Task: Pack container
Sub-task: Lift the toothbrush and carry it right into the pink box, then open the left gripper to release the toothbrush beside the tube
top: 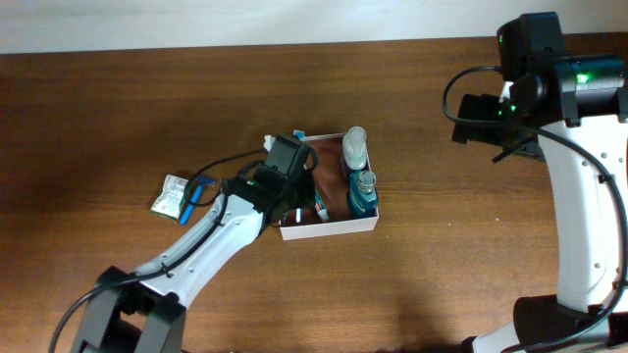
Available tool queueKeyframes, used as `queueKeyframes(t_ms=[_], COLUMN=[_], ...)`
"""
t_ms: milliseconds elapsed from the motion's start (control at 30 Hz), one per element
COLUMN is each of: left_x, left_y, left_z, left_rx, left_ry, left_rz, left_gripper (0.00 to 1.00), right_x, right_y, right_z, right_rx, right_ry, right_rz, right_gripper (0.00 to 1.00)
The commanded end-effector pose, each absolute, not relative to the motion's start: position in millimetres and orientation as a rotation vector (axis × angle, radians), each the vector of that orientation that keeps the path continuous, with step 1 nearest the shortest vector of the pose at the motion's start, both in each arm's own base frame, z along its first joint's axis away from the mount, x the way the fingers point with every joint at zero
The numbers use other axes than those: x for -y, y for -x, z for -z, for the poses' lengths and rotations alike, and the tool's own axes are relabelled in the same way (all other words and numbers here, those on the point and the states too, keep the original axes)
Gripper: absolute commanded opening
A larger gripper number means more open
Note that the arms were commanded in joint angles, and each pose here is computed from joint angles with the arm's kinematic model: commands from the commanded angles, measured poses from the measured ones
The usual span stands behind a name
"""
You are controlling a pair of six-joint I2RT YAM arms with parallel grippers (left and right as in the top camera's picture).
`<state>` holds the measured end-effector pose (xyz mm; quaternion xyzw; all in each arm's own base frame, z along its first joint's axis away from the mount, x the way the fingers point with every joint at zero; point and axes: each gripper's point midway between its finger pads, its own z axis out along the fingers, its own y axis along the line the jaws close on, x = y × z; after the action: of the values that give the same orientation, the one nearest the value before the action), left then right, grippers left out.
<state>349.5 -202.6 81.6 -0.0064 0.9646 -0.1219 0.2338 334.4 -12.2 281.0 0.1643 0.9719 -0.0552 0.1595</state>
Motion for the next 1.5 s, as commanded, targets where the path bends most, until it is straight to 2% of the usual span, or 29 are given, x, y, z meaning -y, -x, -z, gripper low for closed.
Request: queueKeyframes(t_ms=[0, 200, 967, 1000, 1100, 1467], left_x=[205, 205, 209, 208, 209, 210], left_y=[-349, -347, -335, -335, -335, -337], left_z=[-75, -74, -70, -70, -70, -72], left_rx=[-2.663, -2.673, -2.711, -2.711, -2.711, -2.700], left_ry=[0.021, 0.031, 0.000, 0.000, 0.000, 0.000], left_rz=[0.316, 0.319, 0.302, 0.301, 0.302, 0.312], left_gripper=[0.08, 0.01, 0.02, 0.02, 0.14, 0.15], right_x=[16, 16, 16, 16, 16, 16], right_y=[-335, -335, -335, -335, -335, -335], right_z=[-284, -284, -284, -284, -284, -284], right_rx=[-2.763, -2.763, -2.763, -2.763, -2.763, -2.763], right_ry=[-0.477, -0.477, -0.477, -0.477, -0.477, -0.477], right_rz=[0.177, 0.178, 0.178, 0.178, 0.178, 0.178], right_gripper=[0.98, 0.98, 0.98, 0.98, 0.98, 0.98])
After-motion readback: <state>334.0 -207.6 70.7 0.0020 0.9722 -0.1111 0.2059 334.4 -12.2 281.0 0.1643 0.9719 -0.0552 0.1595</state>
